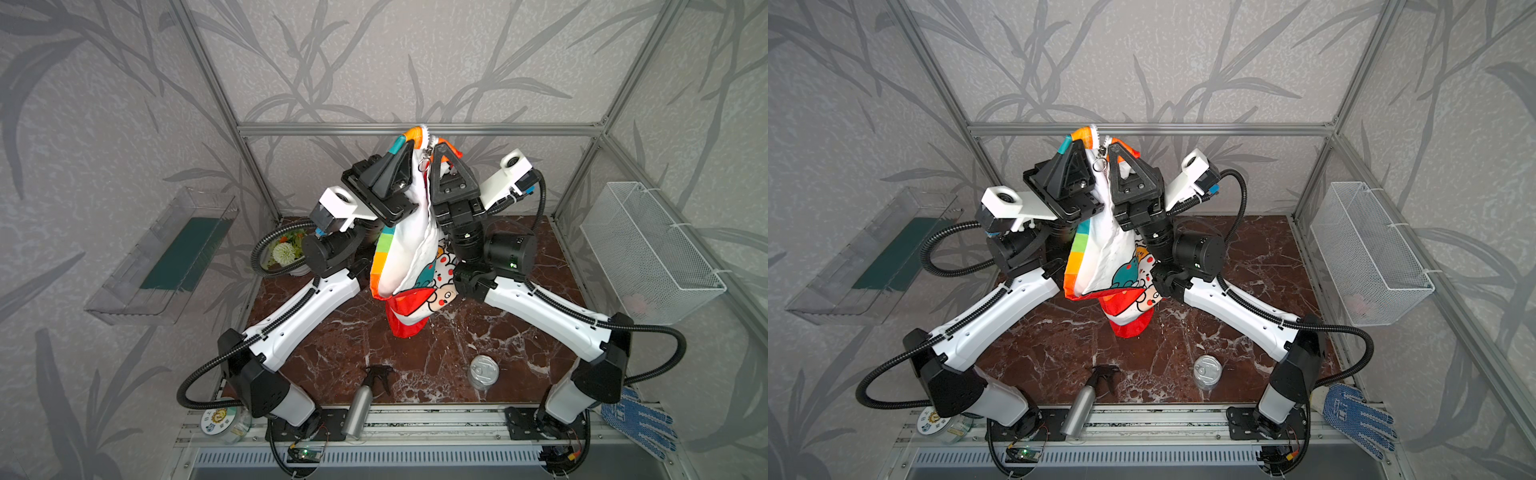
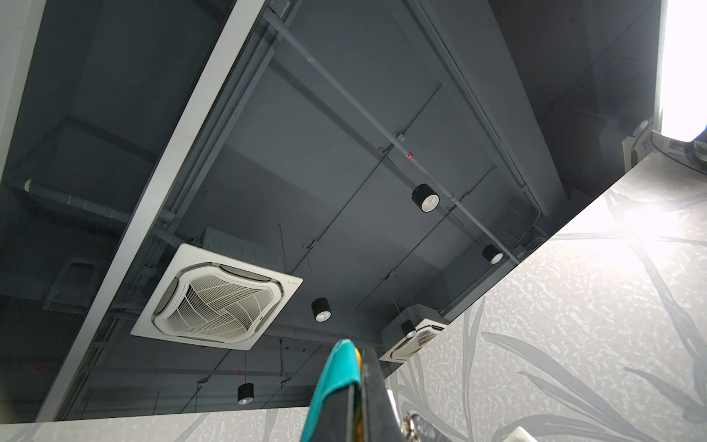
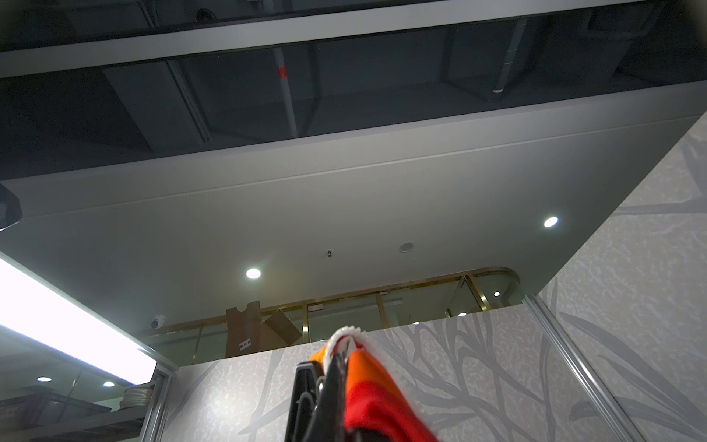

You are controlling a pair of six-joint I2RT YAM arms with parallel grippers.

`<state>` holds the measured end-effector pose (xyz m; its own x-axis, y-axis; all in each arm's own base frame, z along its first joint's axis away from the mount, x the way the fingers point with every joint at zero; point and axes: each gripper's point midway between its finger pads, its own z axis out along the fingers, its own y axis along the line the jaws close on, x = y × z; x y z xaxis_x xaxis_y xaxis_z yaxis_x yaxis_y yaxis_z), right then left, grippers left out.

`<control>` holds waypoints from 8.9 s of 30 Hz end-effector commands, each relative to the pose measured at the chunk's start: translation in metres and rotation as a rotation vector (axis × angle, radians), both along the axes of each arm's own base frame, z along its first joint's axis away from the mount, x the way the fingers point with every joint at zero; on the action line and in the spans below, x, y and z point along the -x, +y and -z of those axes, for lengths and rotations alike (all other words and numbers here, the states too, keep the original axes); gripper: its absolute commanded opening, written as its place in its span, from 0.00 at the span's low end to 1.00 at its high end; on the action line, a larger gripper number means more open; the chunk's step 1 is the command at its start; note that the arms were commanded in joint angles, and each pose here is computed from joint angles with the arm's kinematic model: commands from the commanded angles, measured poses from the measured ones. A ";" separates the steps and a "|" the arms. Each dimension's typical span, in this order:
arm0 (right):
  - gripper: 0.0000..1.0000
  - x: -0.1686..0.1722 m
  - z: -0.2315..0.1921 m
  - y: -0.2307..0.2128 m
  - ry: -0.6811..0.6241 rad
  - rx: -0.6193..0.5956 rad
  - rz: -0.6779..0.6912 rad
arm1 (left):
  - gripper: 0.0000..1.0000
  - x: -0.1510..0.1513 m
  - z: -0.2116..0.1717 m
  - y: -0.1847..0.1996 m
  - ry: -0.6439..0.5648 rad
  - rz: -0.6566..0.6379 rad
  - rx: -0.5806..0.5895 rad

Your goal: Zip up the jacket

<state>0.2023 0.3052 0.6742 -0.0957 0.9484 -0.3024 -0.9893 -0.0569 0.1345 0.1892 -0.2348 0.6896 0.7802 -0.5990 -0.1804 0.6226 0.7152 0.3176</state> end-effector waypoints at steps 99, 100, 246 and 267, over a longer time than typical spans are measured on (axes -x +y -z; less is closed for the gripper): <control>0.00 0.030 -0.022 -0.037 -0.070 -0.104 -0.019 | 0.00 0.019 -0.009 -0.004 -0.190 -0.220 0.049; 0.00 0.029 -0.022 -0.037 -0.070 -0.103 -0.017 | 0.00 0.018 -0.009 -0.004 -0.190 -0.221 0.049; 0.00 0.029 -0.009 -0.042 -0.004 -0.079 0.084 | 0.00 0.012 0.005 -0.021 -0.235 -0.351 -0.026; 0.00 0.030 -0.001 -0.052 0.043 -0.090 0.177 | 0.00 0.011 0.002 -0.020 -0.298 -0.490 0.001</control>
